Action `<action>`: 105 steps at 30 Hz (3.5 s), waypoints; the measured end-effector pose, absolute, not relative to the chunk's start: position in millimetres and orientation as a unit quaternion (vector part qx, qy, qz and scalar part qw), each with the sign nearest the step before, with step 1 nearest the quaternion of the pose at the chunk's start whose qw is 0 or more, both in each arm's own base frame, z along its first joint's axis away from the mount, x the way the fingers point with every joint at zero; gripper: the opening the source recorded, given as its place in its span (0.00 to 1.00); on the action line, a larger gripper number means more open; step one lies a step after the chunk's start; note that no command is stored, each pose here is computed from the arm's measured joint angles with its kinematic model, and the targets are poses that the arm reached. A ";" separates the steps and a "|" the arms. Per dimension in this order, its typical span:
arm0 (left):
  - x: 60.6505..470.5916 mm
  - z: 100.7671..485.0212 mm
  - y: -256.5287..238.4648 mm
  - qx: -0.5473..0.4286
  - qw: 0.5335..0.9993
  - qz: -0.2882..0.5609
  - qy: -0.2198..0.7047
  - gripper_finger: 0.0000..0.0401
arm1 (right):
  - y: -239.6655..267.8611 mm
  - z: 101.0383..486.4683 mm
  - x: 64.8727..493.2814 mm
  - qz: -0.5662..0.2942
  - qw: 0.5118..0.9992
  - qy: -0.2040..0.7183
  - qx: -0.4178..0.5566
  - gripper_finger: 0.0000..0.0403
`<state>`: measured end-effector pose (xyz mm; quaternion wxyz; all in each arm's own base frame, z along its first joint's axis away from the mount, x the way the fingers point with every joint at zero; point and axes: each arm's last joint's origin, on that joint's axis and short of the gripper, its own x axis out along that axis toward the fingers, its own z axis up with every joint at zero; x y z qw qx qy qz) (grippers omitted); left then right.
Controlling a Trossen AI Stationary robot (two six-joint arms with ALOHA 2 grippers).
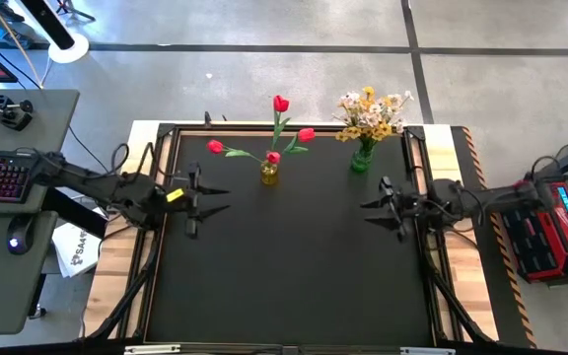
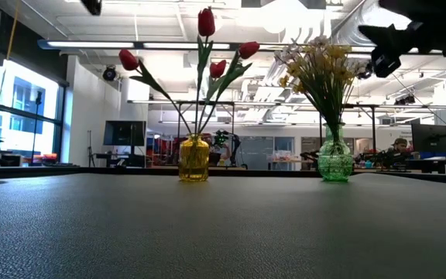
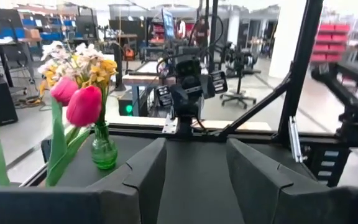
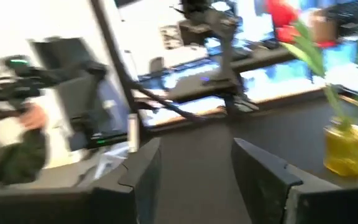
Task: Sort flowers into vase by color
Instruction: Return to Home Position
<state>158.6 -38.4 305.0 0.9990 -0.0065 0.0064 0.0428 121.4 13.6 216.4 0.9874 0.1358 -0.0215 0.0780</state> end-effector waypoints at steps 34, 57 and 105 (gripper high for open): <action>93.5 187.6 -1.7 -0.004 0.990 0.131 -0.056 0.24 | 7.9 210.0 109.1 0.102 0.981 -0.017 0.162 0.41; 97.3 172.3 9.3 -0.028 0.991 0.124 -0.032 0.02 | 9.7 176.4 96.2 0.127 0.988 -0.044 0.072 0.19; 99.3 166.9 0.9 -0.025 0.999 -0.020 0.002 0.02 | 9.3 169.0 97.5 0.105 0.991 -0.004 0.077 0.15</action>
